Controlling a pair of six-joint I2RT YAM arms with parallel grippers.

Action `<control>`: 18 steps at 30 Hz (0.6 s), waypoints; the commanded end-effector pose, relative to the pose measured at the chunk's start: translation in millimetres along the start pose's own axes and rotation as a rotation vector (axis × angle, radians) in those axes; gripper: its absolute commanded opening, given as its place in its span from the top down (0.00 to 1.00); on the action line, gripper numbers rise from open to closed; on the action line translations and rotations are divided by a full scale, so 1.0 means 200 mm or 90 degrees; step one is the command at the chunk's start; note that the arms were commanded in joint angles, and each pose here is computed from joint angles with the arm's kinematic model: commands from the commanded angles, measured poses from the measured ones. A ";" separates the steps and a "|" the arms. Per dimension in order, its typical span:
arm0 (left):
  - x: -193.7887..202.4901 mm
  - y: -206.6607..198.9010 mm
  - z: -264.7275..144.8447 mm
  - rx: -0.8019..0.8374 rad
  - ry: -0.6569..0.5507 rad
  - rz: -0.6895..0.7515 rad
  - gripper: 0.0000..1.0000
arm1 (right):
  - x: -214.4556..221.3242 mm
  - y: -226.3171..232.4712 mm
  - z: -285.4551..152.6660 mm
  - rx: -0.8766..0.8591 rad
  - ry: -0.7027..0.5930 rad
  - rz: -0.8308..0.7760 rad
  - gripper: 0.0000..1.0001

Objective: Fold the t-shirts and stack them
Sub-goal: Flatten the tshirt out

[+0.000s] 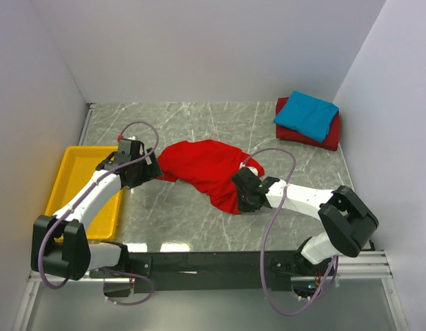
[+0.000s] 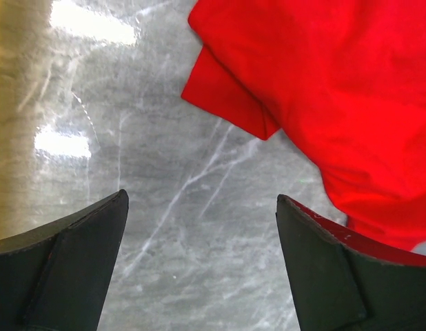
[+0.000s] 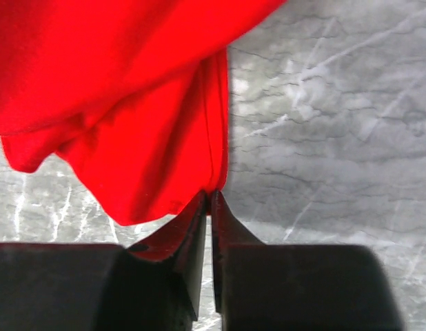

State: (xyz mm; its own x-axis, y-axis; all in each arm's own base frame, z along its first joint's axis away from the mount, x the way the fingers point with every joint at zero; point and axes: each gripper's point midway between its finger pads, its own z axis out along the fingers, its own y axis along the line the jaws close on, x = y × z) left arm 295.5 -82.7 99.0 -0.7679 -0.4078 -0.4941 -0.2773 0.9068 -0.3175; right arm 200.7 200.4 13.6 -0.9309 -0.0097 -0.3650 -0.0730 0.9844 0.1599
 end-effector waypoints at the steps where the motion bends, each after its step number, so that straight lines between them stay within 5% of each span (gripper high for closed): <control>1: -0.07 -0.01 0.05 -0.019 -0.033 0.031 0.08 | 0.02 0.03 0.02 -0.009 0.014 0.005 0.90; 11: -0.09 -0.04 0.21 -0.048 -0.019 0.063 0.20 | 0.03 0.02 0.01 -0.002 0.010 0.022 1.00; 18: -0.14 -0.01 0.26 -0.094 -0.022 0.077 0.38 | 0.03 0.00 0.00 0.003 0.011 0.032 1.00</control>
State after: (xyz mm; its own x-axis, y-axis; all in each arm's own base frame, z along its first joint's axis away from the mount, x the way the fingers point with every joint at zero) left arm 326.0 -81.9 56.0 -0.8181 -0.3127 -0.4827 -0.2731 0.9498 -0.1524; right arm 200.6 206.2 14.2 -0.9347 0.0265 -0.3544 -0.0447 0.9805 0.1913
